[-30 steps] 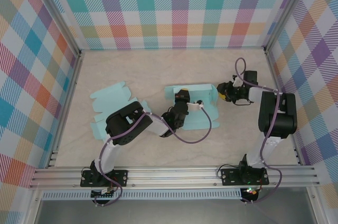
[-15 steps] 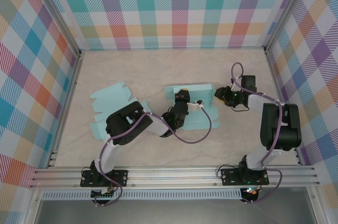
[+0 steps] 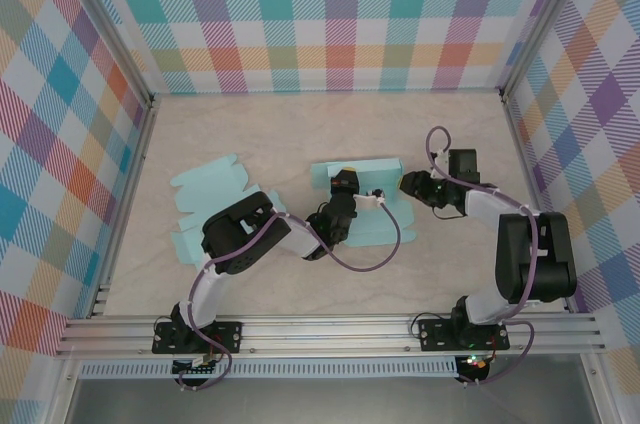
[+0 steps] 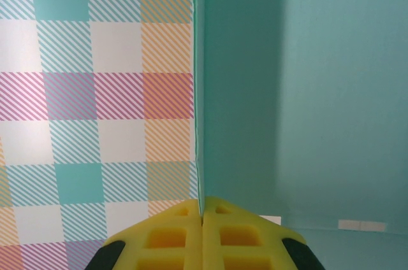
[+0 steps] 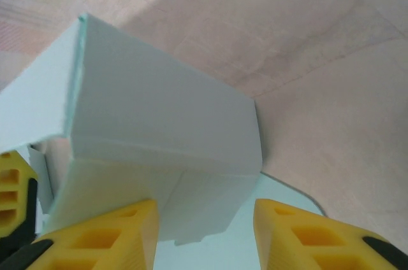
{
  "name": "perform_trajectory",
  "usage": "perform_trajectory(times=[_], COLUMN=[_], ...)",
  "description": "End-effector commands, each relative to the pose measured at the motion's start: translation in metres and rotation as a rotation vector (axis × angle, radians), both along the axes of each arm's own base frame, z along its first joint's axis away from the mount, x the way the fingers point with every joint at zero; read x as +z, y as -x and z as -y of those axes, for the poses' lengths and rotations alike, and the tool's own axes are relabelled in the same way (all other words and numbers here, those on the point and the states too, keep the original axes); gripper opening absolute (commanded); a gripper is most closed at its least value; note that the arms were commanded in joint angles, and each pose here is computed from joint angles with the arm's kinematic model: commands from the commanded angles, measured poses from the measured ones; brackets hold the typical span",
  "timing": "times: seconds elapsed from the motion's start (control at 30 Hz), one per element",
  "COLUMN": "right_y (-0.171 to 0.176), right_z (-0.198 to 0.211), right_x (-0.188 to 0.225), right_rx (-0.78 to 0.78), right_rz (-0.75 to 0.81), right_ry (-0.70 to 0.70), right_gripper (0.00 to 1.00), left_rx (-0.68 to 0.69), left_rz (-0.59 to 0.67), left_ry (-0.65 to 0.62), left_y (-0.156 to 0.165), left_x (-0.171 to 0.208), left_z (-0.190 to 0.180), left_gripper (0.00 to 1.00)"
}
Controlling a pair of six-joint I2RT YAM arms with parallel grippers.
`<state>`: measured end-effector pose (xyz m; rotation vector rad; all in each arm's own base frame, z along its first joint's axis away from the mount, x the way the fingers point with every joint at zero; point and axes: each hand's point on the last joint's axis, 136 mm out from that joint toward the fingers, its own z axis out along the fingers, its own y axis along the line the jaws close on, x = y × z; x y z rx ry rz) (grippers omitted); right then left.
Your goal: Fold the paper box
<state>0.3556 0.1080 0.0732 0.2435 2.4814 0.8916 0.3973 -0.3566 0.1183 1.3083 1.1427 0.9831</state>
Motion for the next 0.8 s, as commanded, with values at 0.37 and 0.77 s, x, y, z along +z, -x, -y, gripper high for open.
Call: perform_trajectory(times=[0.37, 0.77], right_y=[-0.026, -0.044], right_z=[-0.012, -0.006], right_x=[0.0, -0.005], right_rx=[0.053, -0.014], right_rz=[0.107, 0.177], right_ry=[0.077, 0.198], right_gripper=[0.47, 0.46], left_rx=[-0.036, -0.046], left_rz=[-0.029, -0.031], left_ry=[-0.044, -0.048], left_y=[0.004, 0.006], left_x=[-0.018, -0.02], left_z=[0.011, 0.012], left_gripper=[0.0, 0.0])
